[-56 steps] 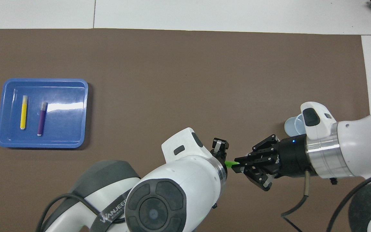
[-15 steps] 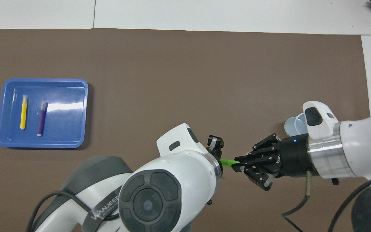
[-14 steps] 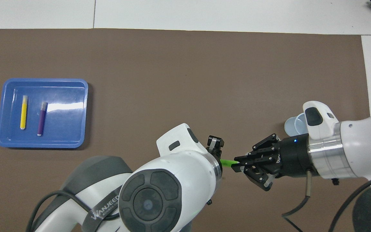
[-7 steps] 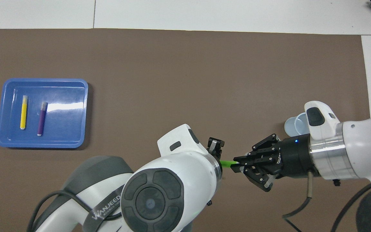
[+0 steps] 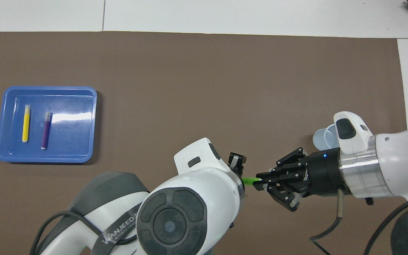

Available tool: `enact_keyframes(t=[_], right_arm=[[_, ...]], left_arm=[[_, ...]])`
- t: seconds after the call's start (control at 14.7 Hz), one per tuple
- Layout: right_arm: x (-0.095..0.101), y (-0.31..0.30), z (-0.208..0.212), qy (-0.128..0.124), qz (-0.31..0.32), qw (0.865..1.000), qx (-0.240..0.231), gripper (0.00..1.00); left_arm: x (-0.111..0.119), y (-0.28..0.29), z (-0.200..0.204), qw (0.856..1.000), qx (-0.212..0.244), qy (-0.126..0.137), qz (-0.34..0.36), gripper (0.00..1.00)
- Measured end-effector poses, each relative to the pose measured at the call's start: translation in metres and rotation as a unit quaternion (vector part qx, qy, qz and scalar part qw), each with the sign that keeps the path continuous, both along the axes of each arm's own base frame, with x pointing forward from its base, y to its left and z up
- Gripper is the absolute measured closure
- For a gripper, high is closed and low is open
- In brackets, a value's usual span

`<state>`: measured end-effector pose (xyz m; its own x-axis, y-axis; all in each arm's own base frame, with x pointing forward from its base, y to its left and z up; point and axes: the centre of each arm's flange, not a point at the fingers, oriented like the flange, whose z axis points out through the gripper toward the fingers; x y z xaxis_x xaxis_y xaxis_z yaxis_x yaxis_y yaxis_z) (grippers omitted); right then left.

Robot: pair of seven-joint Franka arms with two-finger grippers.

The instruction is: Right arm passes pens to left for tray arrangement

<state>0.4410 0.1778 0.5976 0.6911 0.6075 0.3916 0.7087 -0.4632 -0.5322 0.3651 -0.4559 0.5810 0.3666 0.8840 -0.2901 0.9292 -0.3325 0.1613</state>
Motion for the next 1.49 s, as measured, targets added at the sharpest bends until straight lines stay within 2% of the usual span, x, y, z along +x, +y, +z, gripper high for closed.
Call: enact_keyframes(t=[0.48, 0.54, 0.75, 0.81, 1.49], right_arm=[[0.0, 0.0, 0.0, 0.0, 0.0, 1.0, 0.0, 0.83], [0.001, -0.002, 0.0, -0.001, -0.003, 1.0, 0.0, 0.83], [0.004, -0.007, 0.001, -0.003, -0.01, 1.0, 0.001, 0.83], [0.004, -0.008, 0.001, -0.003, -0.01, 1.0, 0.002, 0.83], [0.006, -0.011, 0.001, -0.009, -0.017, 1.0, 0.002, 0.83]], left_arm=[[0.0, 0.0, 0.0, 1.0, 0.0, 0.0, -0.001, 0.96], [0.0, 0.0, 0.001, 1.0, 0.0, -0.001, -0.001, 0.9], [-0.001, 0.0, 0.003, 1.0, 0.002, 0.001, -0.002, 0.58], [-0.001, 0.001, 0.004, 1.0, 0.003, 0.001, -0.002, 0.5], [0.008, 0.009, 0.01, 1.0, -0.002, -0.003, 0.01, 0.5]])
